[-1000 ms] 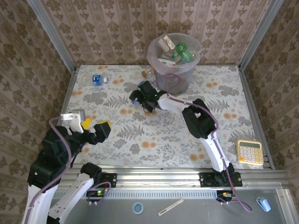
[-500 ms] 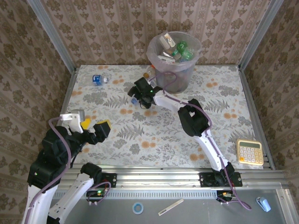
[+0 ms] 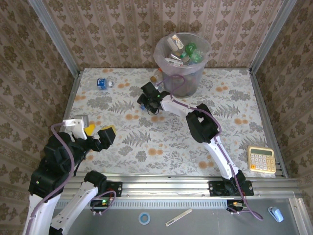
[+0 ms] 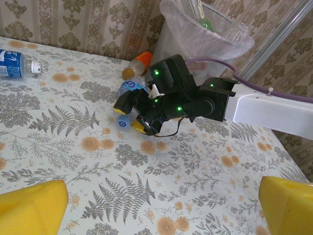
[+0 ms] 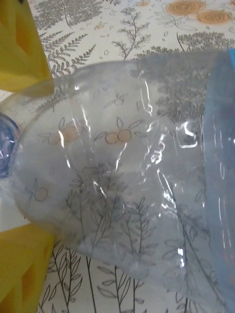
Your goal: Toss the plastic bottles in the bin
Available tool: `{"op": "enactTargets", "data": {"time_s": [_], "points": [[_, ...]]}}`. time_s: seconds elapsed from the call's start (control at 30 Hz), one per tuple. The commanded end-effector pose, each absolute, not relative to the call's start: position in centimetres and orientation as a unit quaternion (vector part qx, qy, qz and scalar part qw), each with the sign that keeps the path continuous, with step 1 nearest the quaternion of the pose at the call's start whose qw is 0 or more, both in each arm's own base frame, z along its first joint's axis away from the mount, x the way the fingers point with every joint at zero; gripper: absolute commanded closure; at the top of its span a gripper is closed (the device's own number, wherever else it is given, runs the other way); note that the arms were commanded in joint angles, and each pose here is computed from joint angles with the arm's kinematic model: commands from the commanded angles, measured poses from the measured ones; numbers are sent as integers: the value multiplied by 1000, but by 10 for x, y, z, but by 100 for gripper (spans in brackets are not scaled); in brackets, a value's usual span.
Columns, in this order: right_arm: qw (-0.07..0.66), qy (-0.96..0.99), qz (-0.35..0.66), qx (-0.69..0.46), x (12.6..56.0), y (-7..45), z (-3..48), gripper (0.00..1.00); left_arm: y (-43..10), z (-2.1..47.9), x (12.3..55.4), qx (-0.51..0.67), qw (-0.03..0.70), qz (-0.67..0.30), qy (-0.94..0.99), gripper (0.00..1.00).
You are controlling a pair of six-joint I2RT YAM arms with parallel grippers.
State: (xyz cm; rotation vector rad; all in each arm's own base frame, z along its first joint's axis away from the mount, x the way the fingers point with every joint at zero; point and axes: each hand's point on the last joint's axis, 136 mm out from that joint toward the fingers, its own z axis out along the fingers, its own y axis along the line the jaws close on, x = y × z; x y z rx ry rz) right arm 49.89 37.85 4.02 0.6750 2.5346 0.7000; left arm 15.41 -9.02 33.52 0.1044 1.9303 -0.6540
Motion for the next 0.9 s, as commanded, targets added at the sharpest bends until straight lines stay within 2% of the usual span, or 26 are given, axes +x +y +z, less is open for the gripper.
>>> {"op": "enactTargets", "data": {"time_s": [0.0, 0.43, 0.87], "points": [[212, 917, 225, 251, 496, 365, 22, 35, -91, 336, 158, 37, 527, -276, 803, 0], [215, 917, 231, 244, 471, 352, 19, 66, -97, 331, 166, 39, 523, -280, 804, 0], [229, 916, 249, 216, 431, 350, 34, 73, -102, 320, 173, 36, 513, -283, 810, 0]]}}
